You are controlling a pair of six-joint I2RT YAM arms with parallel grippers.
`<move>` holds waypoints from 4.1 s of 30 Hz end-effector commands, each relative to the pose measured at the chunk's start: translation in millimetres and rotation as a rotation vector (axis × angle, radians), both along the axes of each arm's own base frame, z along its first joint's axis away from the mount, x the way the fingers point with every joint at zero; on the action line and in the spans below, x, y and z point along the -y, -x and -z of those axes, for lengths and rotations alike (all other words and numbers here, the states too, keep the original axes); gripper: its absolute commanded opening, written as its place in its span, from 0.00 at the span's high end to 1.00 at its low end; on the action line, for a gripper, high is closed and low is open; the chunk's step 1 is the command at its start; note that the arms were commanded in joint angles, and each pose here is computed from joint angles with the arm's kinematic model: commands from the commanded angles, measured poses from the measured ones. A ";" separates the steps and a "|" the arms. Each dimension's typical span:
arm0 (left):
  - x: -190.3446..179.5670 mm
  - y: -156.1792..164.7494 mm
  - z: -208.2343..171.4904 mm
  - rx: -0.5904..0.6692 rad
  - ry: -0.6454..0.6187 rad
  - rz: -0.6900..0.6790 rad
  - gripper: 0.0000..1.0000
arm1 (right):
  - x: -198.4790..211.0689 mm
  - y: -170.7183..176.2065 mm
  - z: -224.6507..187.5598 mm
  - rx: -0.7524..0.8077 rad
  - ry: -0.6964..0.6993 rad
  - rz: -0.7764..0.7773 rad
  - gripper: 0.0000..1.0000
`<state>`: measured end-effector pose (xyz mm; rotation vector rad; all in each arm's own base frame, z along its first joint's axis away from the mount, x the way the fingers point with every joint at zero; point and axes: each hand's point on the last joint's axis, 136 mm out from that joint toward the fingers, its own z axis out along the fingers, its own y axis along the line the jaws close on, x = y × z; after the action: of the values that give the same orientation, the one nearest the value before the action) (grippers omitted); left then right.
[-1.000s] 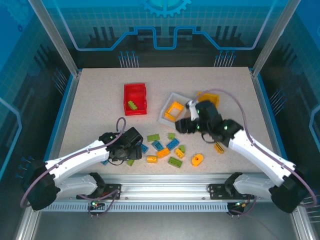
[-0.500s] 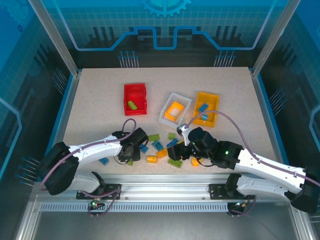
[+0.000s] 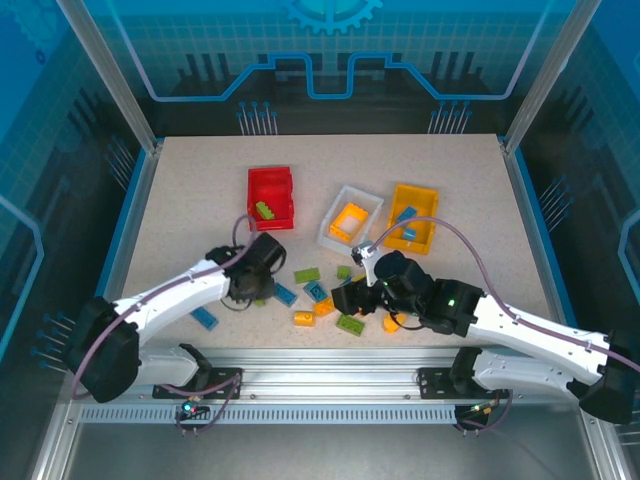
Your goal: Sort the legos into containers by color
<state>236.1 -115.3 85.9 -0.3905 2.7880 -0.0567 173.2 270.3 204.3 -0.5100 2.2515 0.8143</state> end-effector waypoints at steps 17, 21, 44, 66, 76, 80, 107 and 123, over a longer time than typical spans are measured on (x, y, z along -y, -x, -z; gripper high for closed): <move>-20.2 -238.9 -21.2 0.089 0.052 -0.073 0.76 | 9.6 -46.5 -57.4 0.194 -0.112 0.150 0.33; -21.1 -250.3 -9.0 0.071 0.090 -0.076 0.63 | 17.6 -46.4 -46.0 0.169 -0.086 0.176 0.33; 54.6 -156.9 -120.6 0.310 0.349 0.108 0.33 | 195.5 -24.4 86.1 -0.403 0.334 0.901 0.36; 166.4 9.5 -99.1 0.282 0.523 0.386 0.27 | 236.8 -54.1 157.4 -0.694 0.512 0.757 0.23; 182.0 16.0 -107.1 0.289 0.591 0.432 0.27 | 224.0 -39.4 170.9 -0.757 0.472 0.697 0.27; 202.7 33.2 -120.3 0.280 0.717 0.517 0.25 | 223.7 -35.4 177.0 -0.774 0.473 0.695 0.35; 117.8 12.6 -144.8 0.490 0.452 0.252 0.24 | 56.3 -178.9 42.7 -0.336 0.329 0.540 0.86; 91.0 22.2 -116.2 0.408 0.337 0.196 0.24 | 30.4 -257.5 103.6 -0.489 0.401 0.613 0.66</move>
<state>217.8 -221.9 207.7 -0.1291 2.3718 -0.6721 431.0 239.5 91.0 0.2398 2.7970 0.1596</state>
